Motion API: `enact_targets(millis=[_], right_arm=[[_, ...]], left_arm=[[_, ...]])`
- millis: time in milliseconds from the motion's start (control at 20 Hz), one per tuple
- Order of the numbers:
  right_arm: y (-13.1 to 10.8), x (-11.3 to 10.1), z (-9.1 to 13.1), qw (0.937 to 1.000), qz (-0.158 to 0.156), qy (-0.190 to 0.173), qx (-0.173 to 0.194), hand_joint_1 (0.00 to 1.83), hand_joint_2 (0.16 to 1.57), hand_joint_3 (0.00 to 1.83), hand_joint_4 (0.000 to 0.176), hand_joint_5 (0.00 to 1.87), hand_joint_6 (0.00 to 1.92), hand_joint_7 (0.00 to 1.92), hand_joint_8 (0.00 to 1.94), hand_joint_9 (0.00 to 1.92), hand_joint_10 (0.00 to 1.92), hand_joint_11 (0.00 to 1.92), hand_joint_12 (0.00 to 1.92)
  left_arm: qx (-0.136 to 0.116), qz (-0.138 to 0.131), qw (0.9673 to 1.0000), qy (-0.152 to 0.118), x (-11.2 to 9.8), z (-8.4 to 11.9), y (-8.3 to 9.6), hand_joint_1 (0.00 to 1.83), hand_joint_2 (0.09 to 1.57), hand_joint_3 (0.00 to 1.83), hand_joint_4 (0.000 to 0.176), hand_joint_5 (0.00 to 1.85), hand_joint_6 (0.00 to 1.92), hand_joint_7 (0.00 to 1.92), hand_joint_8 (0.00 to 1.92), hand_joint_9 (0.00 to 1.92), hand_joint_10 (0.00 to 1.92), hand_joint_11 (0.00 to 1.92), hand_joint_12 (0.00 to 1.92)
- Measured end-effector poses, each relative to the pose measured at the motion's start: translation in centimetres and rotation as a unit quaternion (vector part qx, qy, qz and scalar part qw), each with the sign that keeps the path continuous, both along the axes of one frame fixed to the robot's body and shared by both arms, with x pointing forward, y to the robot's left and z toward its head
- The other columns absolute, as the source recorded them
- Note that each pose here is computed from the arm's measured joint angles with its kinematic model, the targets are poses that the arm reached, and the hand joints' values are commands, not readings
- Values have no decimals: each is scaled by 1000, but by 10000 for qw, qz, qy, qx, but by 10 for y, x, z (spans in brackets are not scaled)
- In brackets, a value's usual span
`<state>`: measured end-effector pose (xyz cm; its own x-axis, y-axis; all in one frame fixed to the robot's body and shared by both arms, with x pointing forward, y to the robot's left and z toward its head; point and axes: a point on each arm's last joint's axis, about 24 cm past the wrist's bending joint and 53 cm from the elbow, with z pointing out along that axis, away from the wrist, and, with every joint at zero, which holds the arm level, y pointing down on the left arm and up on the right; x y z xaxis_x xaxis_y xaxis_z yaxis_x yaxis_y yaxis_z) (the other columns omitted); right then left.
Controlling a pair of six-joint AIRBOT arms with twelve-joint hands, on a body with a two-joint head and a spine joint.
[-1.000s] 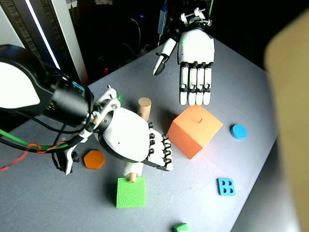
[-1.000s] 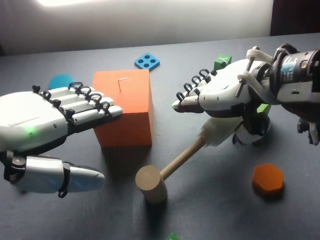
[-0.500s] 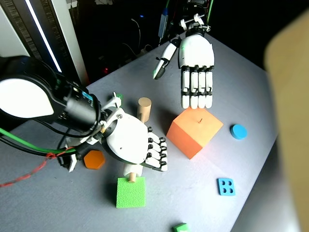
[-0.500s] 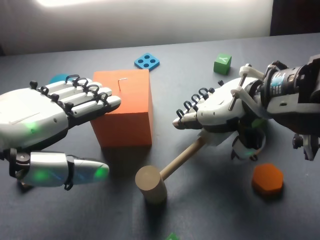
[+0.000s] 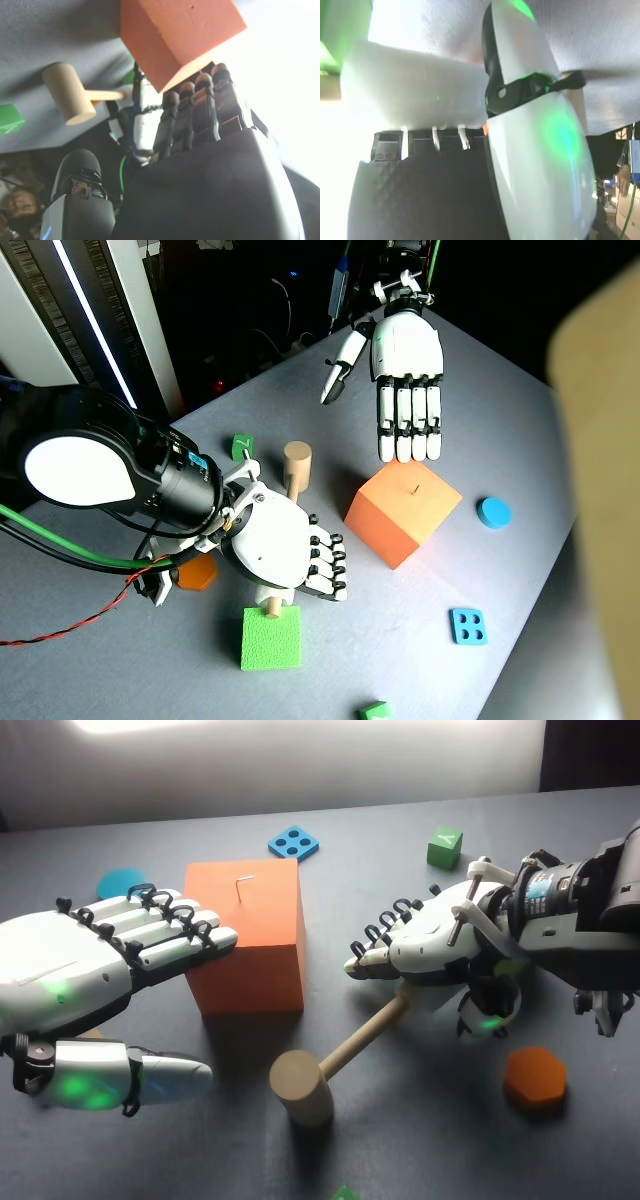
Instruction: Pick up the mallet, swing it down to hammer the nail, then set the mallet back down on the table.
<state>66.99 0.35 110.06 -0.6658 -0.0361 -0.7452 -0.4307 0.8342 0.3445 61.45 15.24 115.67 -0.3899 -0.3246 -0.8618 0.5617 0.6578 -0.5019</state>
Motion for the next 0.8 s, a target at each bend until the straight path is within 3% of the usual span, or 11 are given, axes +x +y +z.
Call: enact_targets(millis=[250, 800], right_arm=[[4, 0, -6, 10000, 16, 33, -8, 1287, 1020, 4, 0, 0, 0, 0, 0, 0, 0, 0, 0], [2, 4, -7, 10000, -15, 26, -27, 1258, 1003, 0, 0, 0, 0, 0, 0, 0, 0, 0, 0]], left_arm=[[-75, -36, 9999, 71, -1, -8, -6, 0, 1147, 1, 0, 40, 3, 33, 4, 9, 1, 17, 8], [-176, 98, 9998, 88, 5, -7, 0, 0, 1151, 2, 0, 32, 3, 19, 5, 2, 1, 13, 8]])
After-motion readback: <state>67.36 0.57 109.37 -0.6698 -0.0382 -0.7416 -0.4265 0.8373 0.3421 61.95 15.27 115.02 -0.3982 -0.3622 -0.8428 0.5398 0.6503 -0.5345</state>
